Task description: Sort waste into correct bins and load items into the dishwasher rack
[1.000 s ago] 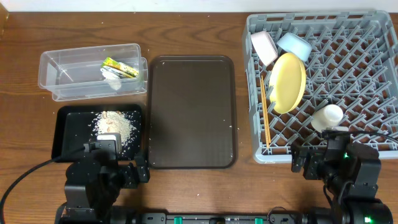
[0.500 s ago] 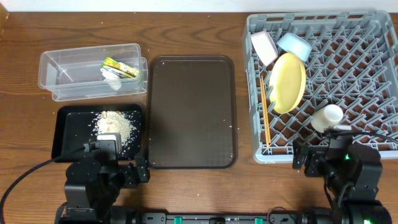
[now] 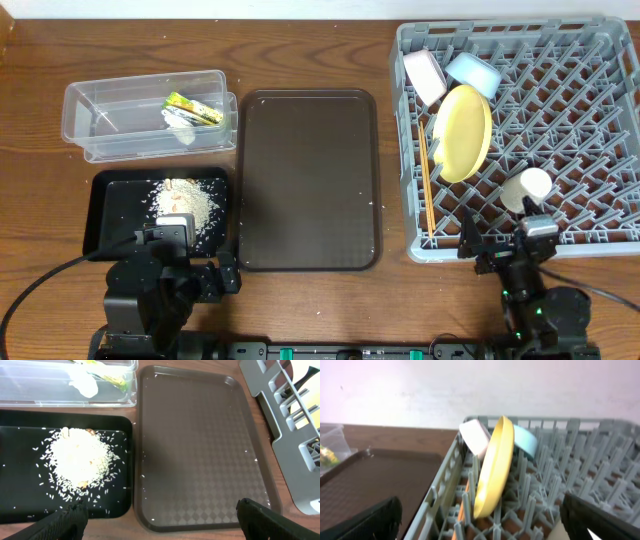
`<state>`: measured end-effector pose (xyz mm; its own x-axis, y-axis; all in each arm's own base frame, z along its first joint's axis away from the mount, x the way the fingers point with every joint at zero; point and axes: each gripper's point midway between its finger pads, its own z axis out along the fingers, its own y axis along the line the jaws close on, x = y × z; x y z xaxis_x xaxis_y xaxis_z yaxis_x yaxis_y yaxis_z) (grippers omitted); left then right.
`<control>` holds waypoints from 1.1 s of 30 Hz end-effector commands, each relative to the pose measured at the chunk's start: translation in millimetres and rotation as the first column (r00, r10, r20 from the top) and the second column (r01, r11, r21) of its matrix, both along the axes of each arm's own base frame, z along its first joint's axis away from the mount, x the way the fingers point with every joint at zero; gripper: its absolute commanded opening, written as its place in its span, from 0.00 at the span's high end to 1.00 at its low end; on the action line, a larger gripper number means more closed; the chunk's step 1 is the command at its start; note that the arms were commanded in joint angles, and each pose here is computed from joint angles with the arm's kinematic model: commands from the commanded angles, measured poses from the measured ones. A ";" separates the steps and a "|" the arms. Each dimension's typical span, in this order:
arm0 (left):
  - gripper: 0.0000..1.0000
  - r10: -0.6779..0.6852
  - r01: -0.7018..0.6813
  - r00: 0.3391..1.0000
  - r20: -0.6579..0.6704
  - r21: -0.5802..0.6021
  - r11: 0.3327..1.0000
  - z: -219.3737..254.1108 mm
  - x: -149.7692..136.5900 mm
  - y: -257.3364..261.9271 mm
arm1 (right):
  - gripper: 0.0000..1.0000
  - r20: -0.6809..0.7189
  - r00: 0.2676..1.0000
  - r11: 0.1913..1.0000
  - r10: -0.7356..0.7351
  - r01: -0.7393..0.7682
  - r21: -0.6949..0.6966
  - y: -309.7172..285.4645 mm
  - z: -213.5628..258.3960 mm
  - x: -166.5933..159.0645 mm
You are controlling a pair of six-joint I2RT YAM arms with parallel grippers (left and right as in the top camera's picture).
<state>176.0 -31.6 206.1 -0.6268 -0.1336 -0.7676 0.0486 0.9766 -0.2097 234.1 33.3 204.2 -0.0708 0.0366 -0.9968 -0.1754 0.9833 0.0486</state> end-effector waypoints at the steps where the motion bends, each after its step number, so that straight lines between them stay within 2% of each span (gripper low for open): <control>1: 0.03 0.002 -0.002 1.000 0.005 0.014 1.000 -0.4 0.6 1.7 | 0.01 0.070 0.997 1.000 0.008 -0.008 -0.009 2.0 -6.9 3.4; 6: 0.03 0.002 -0.002 1.000 0.006 0.014 1.000 -0.3 0.6 1.6 | 0.01 0.100 0.995 1.000 0.000 0.001 -0.010 0.8 -21.5 10.0; 10: 0.02 0.002 -0.002 1.000 0.005 0.014 1.000 -0.4 0.6 1.7 | 0.01 0.024 0.998 0.987 0.058 -0.053 -0.153 8.5 -45.6 7.8; 13: 0.02 0.002 -0.002 1.000 0.005 0.014 1.000 -0.4 0.6 1.7 | 0.01 0.035 0.997 0.981 0.064 -0.056 -0.187 9.0 -44.3 7.8; 33: 0.02 0.002 -0.002 1.000 0.005 0.014 1.000 -0.4 0.6 1.7 | 0.01 0.037 0.997 0.981 0.063 -0.055 -0.187 8.9 -43.7 7.9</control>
<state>175.9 -31.6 206.0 -0.6271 -0.1336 -0.7674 0.0485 0.9766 -0.2097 243.0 38.2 160.6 -0.0316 -0.1392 -0.9898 -0.2107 0.9689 -0.1296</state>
